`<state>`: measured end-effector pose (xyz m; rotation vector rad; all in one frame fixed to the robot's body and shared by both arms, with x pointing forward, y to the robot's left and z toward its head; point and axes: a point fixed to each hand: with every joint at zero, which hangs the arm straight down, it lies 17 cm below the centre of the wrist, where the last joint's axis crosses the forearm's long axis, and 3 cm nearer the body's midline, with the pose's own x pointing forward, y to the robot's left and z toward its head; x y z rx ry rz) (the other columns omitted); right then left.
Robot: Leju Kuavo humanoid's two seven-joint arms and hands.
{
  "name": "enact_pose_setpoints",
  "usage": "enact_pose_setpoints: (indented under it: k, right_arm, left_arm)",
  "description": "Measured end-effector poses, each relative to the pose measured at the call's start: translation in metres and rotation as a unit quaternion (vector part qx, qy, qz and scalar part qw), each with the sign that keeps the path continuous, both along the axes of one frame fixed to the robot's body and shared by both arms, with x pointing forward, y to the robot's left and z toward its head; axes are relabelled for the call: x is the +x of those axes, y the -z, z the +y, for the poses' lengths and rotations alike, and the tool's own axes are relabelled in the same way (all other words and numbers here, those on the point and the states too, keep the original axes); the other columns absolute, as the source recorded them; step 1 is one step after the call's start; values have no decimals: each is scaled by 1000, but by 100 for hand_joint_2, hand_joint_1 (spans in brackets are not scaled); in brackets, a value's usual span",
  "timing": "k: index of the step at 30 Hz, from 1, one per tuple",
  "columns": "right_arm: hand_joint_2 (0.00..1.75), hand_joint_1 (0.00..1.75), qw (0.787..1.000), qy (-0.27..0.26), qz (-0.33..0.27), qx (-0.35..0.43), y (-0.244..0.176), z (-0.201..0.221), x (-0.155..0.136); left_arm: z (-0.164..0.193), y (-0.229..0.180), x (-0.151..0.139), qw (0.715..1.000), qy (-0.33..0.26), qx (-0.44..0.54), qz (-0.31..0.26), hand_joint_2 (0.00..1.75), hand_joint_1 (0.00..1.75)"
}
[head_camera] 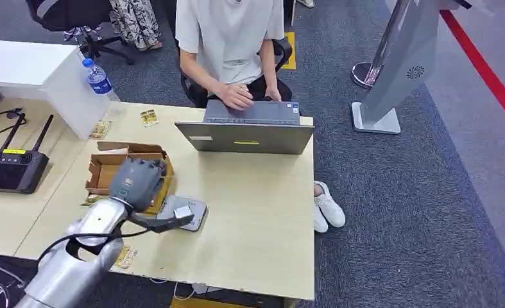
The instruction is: Pass the card to the sensor for recognition and then transmit it.
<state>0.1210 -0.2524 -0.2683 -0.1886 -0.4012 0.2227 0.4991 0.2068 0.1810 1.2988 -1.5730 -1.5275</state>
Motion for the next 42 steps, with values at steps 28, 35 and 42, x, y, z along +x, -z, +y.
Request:
enact_pose_setpoints:
  k: [28, 35, 42]
  right_arm:
    - [0, 0, 1000, -26, 15, 7, 2, 7, -3]
    - [0, 0, 1000, -21, 16, 8, 2, 7, -4]
    - [0, 0, 1000, 7, 14, 13, 2, 4, -7]
  left_arm:
    - [138, -242, 77, 975, -151, -1, -165, 175, 0]
    - [131, -243, 73, 974, -142, -19, -174, 175, 0]
    - [90, -169, 42, 995, -58, -28, -72, 175, 0]
